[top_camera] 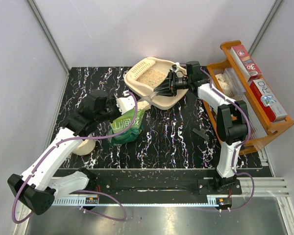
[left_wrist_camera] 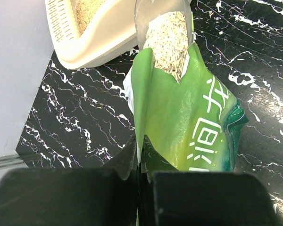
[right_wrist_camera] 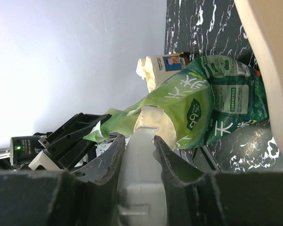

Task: Fill the litter box with clean litter

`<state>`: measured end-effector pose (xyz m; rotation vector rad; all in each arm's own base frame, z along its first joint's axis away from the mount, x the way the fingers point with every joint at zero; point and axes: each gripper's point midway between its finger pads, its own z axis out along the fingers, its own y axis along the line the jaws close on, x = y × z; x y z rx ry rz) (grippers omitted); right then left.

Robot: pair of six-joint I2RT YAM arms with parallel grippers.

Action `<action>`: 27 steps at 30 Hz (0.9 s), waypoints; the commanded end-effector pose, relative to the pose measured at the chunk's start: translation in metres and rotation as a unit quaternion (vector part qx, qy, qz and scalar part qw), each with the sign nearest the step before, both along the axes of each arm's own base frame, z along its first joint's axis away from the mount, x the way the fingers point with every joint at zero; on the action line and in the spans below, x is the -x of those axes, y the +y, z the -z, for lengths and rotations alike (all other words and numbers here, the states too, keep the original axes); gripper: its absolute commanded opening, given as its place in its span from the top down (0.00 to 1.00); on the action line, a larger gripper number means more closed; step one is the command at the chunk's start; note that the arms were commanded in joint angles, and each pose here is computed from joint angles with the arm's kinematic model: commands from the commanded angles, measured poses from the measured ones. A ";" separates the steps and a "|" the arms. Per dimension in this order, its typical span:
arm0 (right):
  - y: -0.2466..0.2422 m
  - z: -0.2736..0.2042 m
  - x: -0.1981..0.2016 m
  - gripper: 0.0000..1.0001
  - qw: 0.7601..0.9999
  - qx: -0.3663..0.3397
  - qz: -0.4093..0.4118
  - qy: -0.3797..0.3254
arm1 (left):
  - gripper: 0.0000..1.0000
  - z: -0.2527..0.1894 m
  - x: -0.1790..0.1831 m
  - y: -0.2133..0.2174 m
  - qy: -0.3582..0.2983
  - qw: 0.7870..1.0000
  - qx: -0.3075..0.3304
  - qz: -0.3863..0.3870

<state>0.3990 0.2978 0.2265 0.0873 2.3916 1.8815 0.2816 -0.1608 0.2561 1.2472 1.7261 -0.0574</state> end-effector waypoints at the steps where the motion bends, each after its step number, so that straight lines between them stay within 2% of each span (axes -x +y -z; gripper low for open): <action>1: -0.010 -0.034 -0.005 1.00 0.997 -0.059 -0.016 -0.046 | 1.00 -0.030 -0.011 -0.004 -0.049 0.998 0.025 -0.005; 9: -0.009 -0.040 -0.002 1.00 0.996 -0.067 -0.031 -0.057 | 1.00 -0.032 -0.014 0.002 -0.059 0.998 0.014 -0.016; 27: -0.017 -0.024 -0.005 1.00 0.996 -0.080 -0.038 -0.025 | 1.00 -0.036 -0.016 0.009 -0.065 0.997 0.005 -0.031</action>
